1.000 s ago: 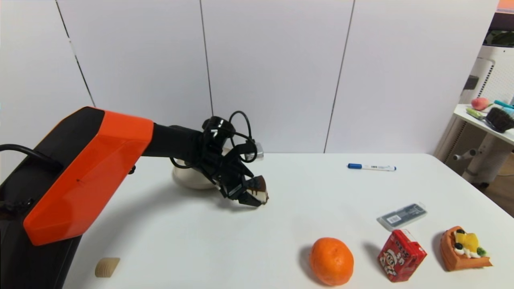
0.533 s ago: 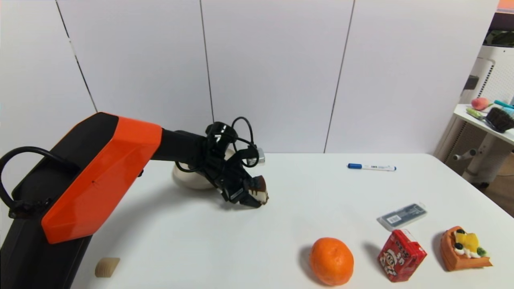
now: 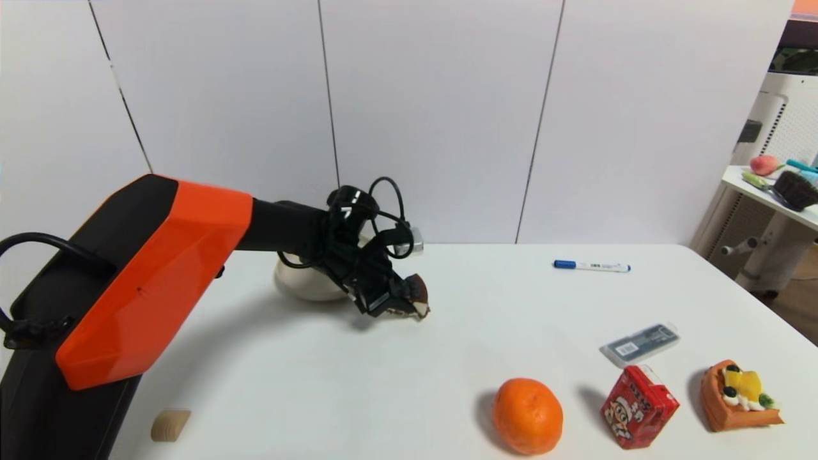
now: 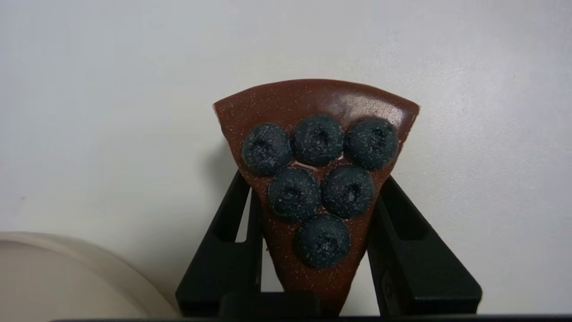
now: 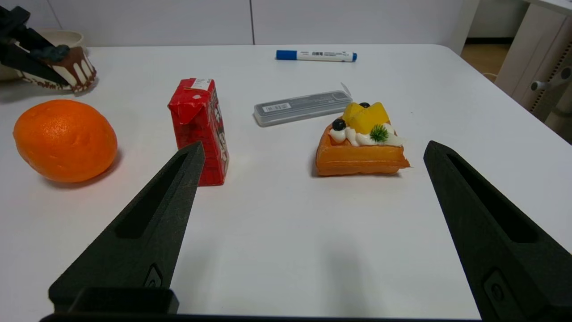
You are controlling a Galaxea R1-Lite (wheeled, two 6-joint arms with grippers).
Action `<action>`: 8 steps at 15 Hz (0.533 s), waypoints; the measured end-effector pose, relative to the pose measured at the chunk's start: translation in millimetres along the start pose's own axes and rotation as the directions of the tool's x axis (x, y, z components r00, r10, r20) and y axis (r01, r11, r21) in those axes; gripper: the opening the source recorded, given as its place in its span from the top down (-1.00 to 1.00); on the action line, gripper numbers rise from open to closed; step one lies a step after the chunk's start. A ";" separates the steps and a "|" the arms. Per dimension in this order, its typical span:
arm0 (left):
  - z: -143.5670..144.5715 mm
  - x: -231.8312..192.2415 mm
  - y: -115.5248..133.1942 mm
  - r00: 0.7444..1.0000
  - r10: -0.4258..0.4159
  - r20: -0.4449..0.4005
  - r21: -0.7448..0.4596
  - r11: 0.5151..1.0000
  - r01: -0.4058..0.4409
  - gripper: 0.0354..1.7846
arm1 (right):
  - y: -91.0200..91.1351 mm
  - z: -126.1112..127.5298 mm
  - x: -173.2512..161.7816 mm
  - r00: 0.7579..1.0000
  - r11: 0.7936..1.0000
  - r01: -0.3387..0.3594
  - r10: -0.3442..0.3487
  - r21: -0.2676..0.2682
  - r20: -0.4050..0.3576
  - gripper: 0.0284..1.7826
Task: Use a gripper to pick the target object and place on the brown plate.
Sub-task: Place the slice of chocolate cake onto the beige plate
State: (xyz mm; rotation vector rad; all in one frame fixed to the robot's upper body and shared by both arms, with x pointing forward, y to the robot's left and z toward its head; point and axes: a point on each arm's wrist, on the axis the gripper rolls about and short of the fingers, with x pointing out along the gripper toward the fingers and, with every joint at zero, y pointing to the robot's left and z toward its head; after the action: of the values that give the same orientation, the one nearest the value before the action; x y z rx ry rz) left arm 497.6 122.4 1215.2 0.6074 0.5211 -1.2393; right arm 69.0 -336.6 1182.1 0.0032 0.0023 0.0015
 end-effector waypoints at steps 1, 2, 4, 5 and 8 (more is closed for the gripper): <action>4.5 -5.3 -0.5 1.000 0.008 0.009 0.002 1.000 -0.008 0.28 | 0.0 0.0 0.0 1.000 1.000 0.000 0.000 0.000 0.000 -0.90; 9.5 -11.7 -1.2 1.000 0.017 0.019 0.002 1.000 -0.017 0.28 | 0.0 0.0 0.0 1.000 1.000 0.000 0.000 0.000 0.000 -0.90; 18.0 -30.1 1.4 0.998 0.052 0.043 -0.001 0.999 -0.052 0.28 | 0.0 0.0 0.0 1.000 1.000 0.000 0.000 0.000 0.000 -0.90; 18.7 -42.7 6.8 0.995 0.083 0.054 -0.005 0.997 -0.083 0.28 | 0.0 0.0 0.0 1.000 1.000 0.000 0.000 0.000 0.000 -0.90; 6.8 -78.1 26.7 0.983 0.175 0.062 -0.032 0.984 -0.174 0.28 | 0.0 0.0 0.0 1.000 1.000 0.001 -0.001 0.000 0.000 -0.90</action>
State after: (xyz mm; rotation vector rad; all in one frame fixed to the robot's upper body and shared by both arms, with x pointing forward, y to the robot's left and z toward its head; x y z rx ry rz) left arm 504.3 178.3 1275.8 0.5765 0.4203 -1.0807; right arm 69.0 -336.6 1182.1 0.0032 0.0023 0.0004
